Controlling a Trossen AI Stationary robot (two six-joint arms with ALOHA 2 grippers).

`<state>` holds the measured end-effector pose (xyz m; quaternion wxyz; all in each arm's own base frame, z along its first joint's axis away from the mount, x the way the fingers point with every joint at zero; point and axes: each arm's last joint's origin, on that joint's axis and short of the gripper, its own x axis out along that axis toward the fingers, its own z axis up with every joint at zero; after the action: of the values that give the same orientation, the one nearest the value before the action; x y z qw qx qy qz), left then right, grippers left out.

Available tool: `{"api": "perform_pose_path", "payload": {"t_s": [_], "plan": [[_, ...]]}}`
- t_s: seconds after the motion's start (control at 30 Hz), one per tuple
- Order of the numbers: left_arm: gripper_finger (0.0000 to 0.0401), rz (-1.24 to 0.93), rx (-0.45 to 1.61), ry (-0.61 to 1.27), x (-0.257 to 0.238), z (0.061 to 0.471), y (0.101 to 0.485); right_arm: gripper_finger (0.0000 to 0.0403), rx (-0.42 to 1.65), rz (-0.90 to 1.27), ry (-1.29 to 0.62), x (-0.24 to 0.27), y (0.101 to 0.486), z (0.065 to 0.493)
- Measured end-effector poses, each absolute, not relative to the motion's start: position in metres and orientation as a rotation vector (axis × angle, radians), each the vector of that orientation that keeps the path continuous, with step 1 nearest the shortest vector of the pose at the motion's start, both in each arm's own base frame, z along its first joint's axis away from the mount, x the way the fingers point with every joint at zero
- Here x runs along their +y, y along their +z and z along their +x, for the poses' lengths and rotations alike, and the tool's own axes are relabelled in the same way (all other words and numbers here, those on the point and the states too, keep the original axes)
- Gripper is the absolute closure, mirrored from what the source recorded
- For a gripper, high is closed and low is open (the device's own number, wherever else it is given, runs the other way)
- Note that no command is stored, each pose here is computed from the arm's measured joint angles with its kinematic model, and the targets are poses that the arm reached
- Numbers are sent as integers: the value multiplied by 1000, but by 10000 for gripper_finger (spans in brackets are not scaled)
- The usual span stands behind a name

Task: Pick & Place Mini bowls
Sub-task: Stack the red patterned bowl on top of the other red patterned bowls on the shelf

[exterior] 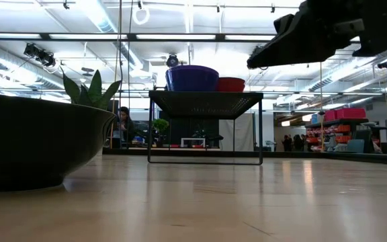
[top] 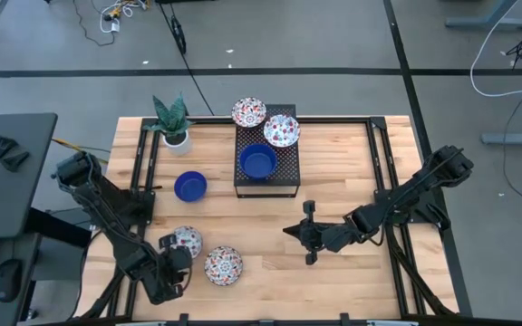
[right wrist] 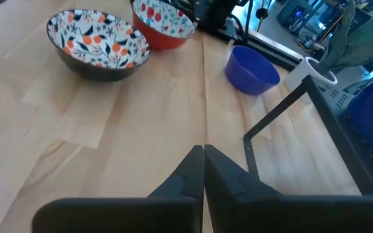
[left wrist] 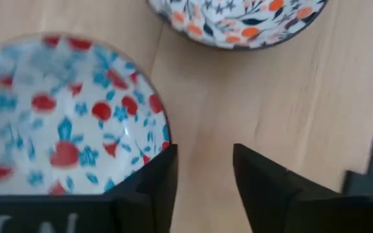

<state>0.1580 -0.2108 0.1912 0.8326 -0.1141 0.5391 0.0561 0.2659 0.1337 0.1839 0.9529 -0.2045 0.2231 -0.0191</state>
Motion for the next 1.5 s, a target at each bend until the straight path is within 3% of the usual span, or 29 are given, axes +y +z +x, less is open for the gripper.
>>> {"api": "perform_pose_path", "payload": {"t_s": [0.23,1.33,1.5], "plan": [[224,-148,1114,92,-205,167,192,390,445,-420,-36,134,185,266],[232,-42,1238,146,-201,167,171,390,445,-417,-40,133,185,267],[255,-54,1222,140,-202,168,171,390,444,-416,-40,133,185,267]]}}
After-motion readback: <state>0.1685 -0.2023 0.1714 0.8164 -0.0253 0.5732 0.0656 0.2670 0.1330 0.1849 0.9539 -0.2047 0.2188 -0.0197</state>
